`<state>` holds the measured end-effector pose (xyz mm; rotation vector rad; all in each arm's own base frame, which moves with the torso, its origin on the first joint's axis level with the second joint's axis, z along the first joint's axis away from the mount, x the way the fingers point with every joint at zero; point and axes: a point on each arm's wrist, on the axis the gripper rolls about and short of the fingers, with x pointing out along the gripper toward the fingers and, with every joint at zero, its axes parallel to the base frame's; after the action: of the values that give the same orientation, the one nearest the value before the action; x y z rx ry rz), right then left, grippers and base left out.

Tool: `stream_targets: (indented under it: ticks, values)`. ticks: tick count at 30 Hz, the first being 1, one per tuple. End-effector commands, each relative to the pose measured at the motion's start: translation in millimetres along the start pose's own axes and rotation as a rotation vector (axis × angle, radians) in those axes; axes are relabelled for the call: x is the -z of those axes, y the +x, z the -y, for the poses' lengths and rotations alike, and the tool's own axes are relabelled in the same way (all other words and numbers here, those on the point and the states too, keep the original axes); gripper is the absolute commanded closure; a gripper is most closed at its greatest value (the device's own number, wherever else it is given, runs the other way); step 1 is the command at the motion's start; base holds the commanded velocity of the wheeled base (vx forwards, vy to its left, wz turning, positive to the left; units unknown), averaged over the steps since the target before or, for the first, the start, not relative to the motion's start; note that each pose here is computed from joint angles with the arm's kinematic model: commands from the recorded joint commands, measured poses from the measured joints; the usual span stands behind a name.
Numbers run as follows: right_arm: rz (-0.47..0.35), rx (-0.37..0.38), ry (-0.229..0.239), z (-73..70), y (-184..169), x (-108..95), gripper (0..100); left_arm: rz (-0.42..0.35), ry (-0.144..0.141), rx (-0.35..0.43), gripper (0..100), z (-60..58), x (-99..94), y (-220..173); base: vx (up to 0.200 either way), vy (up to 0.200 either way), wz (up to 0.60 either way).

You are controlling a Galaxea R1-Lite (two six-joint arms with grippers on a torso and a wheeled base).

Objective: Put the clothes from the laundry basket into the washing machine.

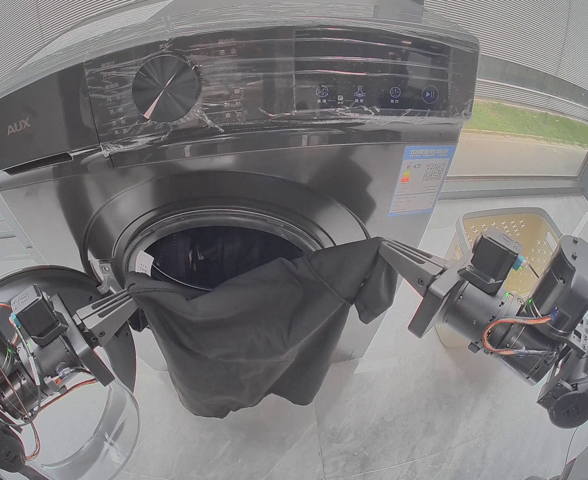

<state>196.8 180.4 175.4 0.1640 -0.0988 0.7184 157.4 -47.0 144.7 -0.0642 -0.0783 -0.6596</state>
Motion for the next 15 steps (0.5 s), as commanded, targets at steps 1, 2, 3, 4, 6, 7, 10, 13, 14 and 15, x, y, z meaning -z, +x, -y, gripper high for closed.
stream_targets:
  ticks: [1, 2, 3, 4, 6, 7, 10, 13, 14, 15]
  values:
    - [-0.002, 0.033, -0.007, 8.8, -5, -1, 100, 0.015, 0.002, -0.003, 100, 2.7, -2.4, -6, 0.000, 0.000, 0.00]
    - [-0.003, 0.038, -0.009, 10.0, -6, -1, 100, 0.018, 0.002, -0.003, 100, 2.9, -2.9, -6, 0.000, 0.000, 0.00]
    - [-0.005, 0.045, -0.013, 12.0, -8, -1, 100, 0.018, 0.000, -0.003, 100, 2.9, -2.9, -6, 0.000, 0.000, 0.00]
    - [-0.006, 0.049, -0.017, 12.8, -9, -1, 100, 0.019, 0.000, -0.005, 100, 2.8, -3.2, -7, 0.000, 0.000, 0.00]
    - [-0.014, 0.063, -0.022, 16.5, -11, 1, 100, 0.018, -0.002, -0.015, 100, 1.3, -3.0, -7, 0.000, 0.000, 0.00]
    - [-0.019, 0.065, -0.023, 16.9, -12, 2, 100, 0.019, -0.003, -0.023, 100, 0.4, -3.1, -7, 0.000, 0.000, 0.00]
    - [-0.009, 0.064, -0.023, 16.5, -16, -1, 100, 0.022, -0.002, -0.030, 100, -0.7, -3.7, -7, 0.000, 0.000, 0.00]
    - [-0.011, 0.064, -0.023, 16.4, -17, -1, 100, 0.023, 0.001, -0.036, 100, -1.7, -4.1, -7, 0.000, 0.000, 0.00]
    - [-0.009, 0.064, -0.023, 16.4, -16, -1, 100, 0.023, 0.001, -0.036, 100, -1.7, -4.1, -7, 0.000, 0.000, 0.00]
    - [-0.011, 0.064, -0.023, 16.4, -16, -1, 100, 0.022, 0.000, -0.037, 100, -1.7, -4.0, -7, 0.000, 0.000, 0.00]
